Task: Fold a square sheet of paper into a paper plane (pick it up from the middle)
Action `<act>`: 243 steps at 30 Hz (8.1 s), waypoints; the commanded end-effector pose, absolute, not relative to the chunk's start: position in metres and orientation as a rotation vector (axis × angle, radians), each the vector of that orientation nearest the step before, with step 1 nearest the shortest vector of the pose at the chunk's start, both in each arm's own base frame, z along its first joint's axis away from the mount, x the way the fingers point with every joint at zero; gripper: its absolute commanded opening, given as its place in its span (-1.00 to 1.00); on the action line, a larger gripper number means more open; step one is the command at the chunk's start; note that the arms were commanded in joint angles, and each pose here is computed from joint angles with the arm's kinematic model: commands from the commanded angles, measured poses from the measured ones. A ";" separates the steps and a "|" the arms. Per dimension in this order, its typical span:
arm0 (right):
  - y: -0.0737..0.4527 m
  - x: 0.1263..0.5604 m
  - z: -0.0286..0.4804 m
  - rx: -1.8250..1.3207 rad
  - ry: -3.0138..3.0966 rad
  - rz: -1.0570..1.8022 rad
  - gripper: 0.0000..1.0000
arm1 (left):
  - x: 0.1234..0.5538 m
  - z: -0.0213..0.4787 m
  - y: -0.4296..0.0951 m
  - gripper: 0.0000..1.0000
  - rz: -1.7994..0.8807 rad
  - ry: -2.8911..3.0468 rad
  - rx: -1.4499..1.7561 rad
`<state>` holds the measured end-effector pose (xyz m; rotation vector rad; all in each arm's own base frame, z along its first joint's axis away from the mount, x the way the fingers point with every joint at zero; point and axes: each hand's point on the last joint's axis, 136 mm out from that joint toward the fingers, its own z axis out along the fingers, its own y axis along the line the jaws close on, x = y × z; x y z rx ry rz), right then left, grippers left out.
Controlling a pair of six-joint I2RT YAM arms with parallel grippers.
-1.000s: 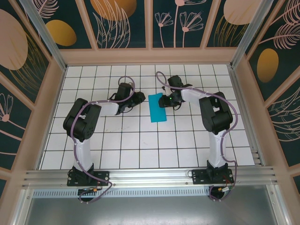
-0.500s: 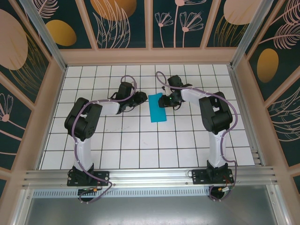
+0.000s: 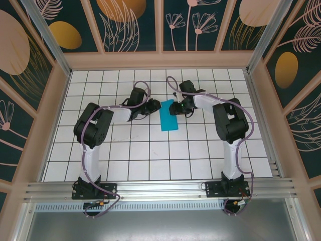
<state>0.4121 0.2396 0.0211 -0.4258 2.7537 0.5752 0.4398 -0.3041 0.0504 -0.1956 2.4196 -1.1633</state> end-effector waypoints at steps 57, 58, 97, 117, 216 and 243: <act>0.236 0.408 0.086 -0.222 2.677 0.681 -0.06 | 0.405 -0.048 -0.290 -0.72 -0.874 2.788 -0.310; 0.234 0.409 0.082 -0.210 2.685 0.658 -0.03 | 0.405 -0.047 -0.291 -0.71 -0.874 2.786 -0.309; 0.227 0.400 -0.016 -0.443 2.892 0.488 0.04 | 0.450 0.066 -0.303 -0.55 -0.965 2.484 -0.258; 0.222 0.396 -0.031 -0.465 2.921 0.434 0.04 | 0.446 0.055 -0.310 -0.61 -0.998 2.528 -0.235; 0.287 0.414 0.066 -0.226 2.727 1.022 -1.00 | 0.391 -0.069 -0.276 -0.84 -0.644 2.928 -0.340; 0.194 0.399 -0.003 -0.080 2.871 0.818 -0.93 | 0.376 -0.089 -0.260 -0.87 -0.551 2.970 -0.369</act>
